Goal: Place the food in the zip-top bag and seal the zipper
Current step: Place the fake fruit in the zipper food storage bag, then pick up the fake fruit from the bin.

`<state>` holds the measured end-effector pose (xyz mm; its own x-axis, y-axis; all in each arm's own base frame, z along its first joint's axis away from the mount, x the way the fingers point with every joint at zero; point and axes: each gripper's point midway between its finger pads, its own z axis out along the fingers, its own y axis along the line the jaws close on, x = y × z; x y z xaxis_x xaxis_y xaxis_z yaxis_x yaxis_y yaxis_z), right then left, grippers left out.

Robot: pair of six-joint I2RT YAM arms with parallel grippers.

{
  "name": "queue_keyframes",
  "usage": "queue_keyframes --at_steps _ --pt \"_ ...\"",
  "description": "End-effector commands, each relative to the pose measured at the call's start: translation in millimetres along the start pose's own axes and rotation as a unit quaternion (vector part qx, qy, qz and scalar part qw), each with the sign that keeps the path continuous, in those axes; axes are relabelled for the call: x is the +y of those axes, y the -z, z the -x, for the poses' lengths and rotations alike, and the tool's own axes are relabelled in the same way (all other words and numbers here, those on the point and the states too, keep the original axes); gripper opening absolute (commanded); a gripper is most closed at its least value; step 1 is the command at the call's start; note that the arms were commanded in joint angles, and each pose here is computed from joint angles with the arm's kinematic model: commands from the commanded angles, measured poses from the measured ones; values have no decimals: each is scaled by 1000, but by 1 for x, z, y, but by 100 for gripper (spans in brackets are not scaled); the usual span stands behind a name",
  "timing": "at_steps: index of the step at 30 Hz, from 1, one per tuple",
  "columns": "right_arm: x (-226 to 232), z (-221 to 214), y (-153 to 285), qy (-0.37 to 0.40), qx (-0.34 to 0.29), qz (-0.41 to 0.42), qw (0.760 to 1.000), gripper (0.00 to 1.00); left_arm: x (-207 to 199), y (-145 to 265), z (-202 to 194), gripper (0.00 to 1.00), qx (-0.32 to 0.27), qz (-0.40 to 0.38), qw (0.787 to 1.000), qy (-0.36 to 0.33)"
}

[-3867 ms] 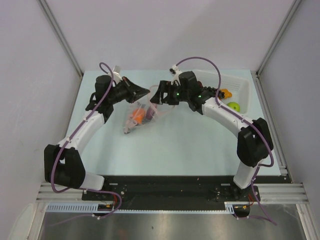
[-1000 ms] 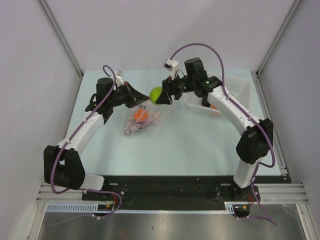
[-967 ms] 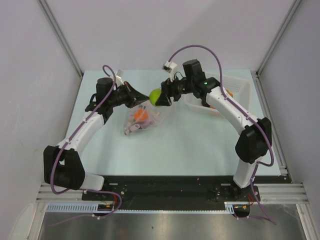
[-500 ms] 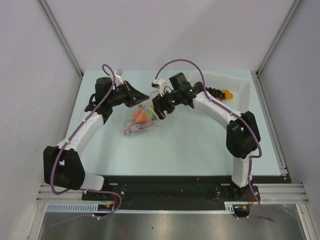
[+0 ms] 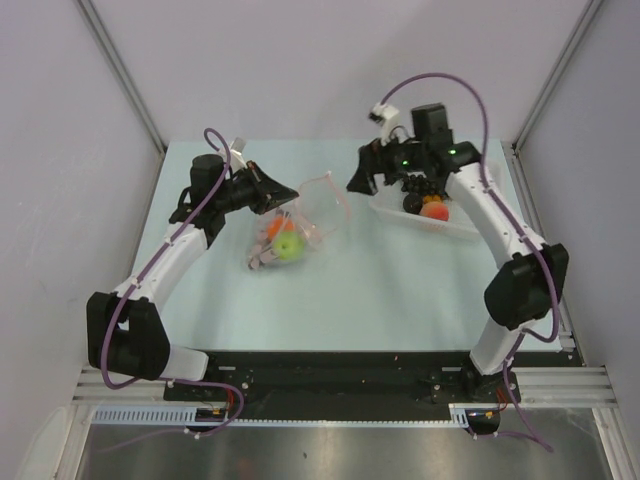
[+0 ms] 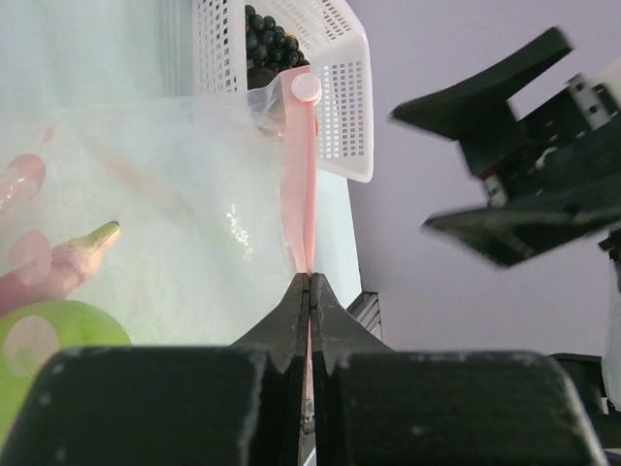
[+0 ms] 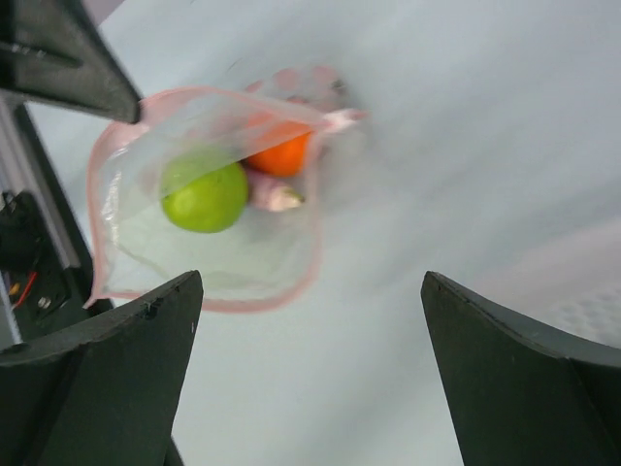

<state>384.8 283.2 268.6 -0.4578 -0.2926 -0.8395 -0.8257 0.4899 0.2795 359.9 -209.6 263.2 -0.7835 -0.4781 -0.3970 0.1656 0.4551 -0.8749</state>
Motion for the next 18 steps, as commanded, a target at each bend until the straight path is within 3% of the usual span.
queue_keyframes --at_steps 1,4,11,18 --pt "-49 15 67 -39 -41 -85 995 99 -16 3 8 0 -14 -21 999 -22" --pt "-100 -20 90 -76 -4 -167 983 97 -14 2 9 0 -13 -18 1000 -20" --pt "-188 -110 125 -140 111 -337 925 94 -8 1 7 0 -13 -10 1000 -22" --pt "-216 -169 110 -190 187 -354 896 97 -5 0 7 0 -13 -6 1000 -26"
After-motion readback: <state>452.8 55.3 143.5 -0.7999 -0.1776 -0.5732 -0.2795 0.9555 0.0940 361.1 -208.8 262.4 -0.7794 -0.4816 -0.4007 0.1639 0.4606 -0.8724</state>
